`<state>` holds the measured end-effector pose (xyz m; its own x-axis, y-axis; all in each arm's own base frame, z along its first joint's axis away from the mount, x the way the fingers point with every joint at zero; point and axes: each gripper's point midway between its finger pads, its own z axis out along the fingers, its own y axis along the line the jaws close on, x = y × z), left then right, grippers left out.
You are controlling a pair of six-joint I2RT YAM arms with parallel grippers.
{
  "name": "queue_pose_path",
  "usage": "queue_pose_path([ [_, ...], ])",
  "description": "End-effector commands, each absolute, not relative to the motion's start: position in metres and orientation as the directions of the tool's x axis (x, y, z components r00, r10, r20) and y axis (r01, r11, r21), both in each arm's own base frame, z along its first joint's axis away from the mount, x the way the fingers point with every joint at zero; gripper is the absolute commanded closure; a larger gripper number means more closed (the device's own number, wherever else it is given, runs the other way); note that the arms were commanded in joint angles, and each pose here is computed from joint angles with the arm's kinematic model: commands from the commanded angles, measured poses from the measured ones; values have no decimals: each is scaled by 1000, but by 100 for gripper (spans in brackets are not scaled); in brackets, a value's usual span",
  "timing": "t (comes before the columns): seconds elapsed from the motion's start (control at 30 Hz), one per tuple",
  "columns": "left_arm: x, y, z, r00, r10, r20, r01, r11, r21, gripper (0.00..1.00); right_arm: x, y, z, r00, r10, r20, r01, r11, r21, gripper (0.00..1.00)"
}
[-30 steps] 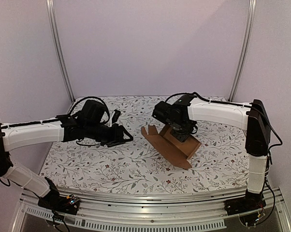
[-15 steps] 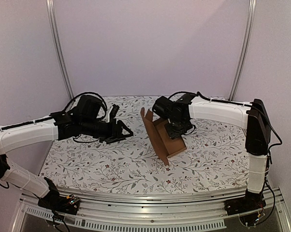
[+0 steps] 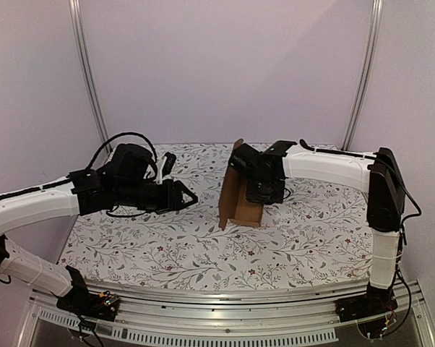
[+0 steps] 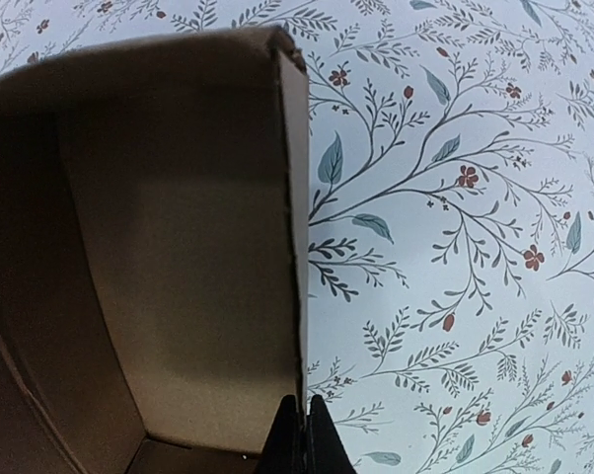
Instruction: Fold the paper box
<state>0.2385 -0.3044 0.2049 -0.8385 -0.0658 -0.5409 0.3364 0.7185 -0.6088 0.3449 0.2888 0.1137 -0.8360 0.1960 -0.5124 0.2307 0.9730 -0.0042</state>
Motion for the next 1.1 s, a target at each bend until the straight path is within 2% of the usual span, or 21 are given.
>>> queue_pose_path([
  [0.0, 240, -315, 210, -794, -38, -606, 390, 733, -557, 48, 345, 288, 99, -788, 371, -491, 380, 921, 87, 100],
  [0.53, 239, -366, 211, -671, 135, -729, 542, 761, -357, 45, 343, 296, 64, -781, 445, -439, 444, 889, 111, 100],
  [0.9, 250, -362, 181, -650, 229, -725, 509, 839, -191, 47, 341, 296, 52, -786, 468, -404, 458, 880, 129, 100],
  [0.97, 251, -365, 177, -651, 240, -720, 512, 839, -183, 49, 341, 296, 52, -786, 471, -401, 459, 878, 134, 100],
  [1.07, 250, -370, 171, -659, 252, -709, 521, 833, -187, 58, 341, 295, 52, -783, 474, -402, 460, 877, 138, 100],
])
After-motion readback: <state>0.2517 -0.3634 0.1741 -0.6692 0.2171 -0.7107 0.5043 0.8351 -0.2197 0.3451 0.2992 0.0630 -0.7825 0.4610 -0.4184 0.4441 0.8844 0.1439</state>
